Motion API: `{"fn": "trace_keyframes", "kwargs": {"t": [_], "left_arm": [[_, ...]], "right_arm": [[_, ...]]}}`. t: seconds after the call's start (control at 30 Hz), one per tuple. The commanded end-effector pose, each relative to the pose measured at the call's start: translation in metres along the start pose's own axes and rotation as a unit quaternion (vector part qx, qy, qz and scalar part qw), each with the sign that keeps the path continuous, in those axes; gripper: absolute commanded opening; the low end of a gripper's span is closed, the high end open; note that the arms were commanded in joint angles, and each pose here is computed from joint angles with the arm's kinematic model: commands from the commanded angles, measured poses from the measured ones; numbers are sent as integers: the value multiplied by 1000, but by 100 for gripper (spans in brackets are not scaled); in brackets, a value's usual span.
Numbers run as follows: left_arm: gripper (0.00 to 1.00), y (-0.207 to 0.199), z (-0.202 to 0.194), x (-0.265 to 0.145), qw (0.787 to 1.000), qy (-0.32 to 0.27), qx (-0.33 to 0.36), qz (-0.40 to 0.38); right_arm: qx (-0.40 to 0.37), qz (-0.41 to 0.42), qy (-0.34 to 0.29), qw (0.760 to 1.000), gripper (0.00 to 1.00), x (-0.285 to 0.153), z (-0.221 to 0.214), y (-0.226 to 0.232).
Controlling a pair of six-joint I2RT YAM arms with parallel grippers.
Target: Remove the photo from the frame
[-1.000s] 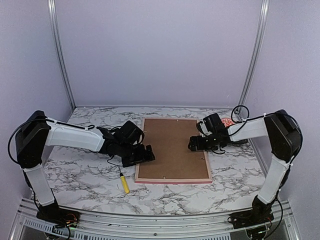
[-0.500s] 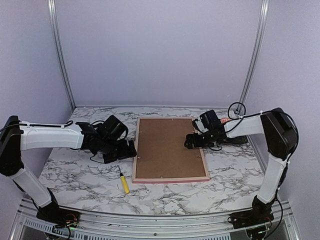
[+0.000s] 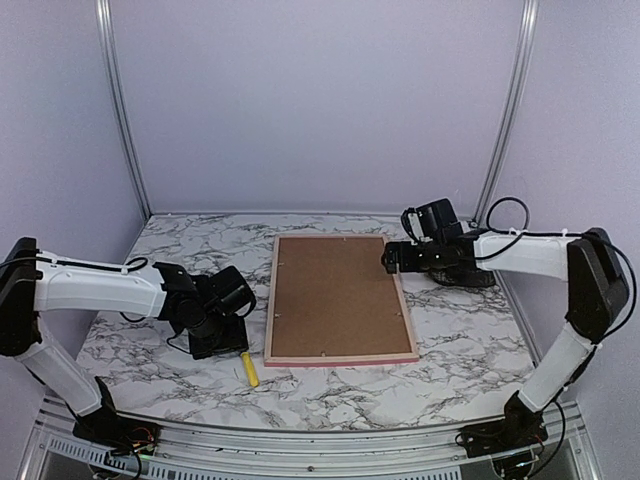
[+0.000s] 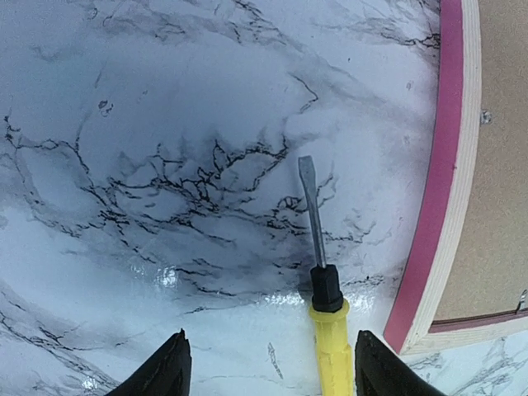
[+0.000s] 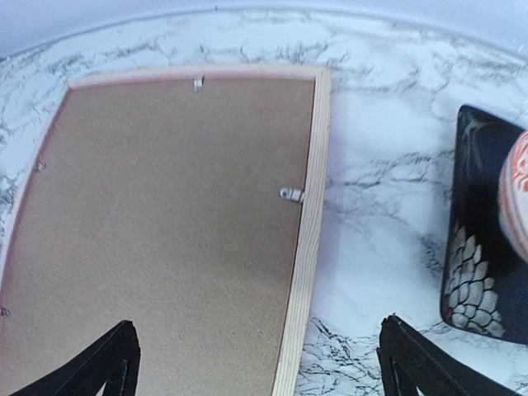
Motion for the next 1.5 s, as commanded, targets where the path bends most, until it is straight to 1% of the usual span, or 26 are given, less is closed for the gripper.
{"fn": "trace_keyframes", "kwargs": {"t": [0.0,0.2,0.27,0.4,0.57,0.7,0.9,0.97,1.17,1.27,1.37,1.47], "left_arm": [[66,7,-4,1,998,-12,-16,60],[62,-11,-11,6,997,-8,-16,72],[58,-14,-16,10,996,-3,-16,82],[52,-16,-22,17,995,5,-21,97],[52,-8,-29,27,992,4,-34,121],[49,-13,-32,29,992,5,-34,120],[39,-8,-32,33,991,0,-49,124],[34,-7,-26,31,992,-9,-58,115],[14,-3,-1,31,992,-25,-99,75],[3,-4,16,26,991,-40,-118,52],[1,-6,39,11,989,-60,-132,14],[0,-23,71,-15,985,-72,-150,-52]], "right_arm": [[8,-22,-66,998,99,-34,31,-7],[11,12,-121,993,99,-68,47,1],[10,20,-128,992,99,-74,48,3],[6,26,-138,990,99,-84,50,4],[3,32,-148,988,99,-93,50,5],[5,37,-153,987,99,-98,50,6],[5,37,-156,987,99,-101,52,6],[6,38,-155,987,99,-102,51,7],[23,50,-158,986,98,-97,46,12],[27,78,-164,983,96,-96,46,21],[28,99,-165,981,96,-95,52,31],[4,122,-174,977,97,-99,65,51]]}}
Point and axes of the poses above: each gripper's point midway between its finger pads, its own x axis out along the fingers, its own y axis along the line the jaws close on, z = x × y, the point moved 2 cm from there along -x, back along the fingers, and after that the axes turned 14 degrees about -x, right-handed, at the moved point
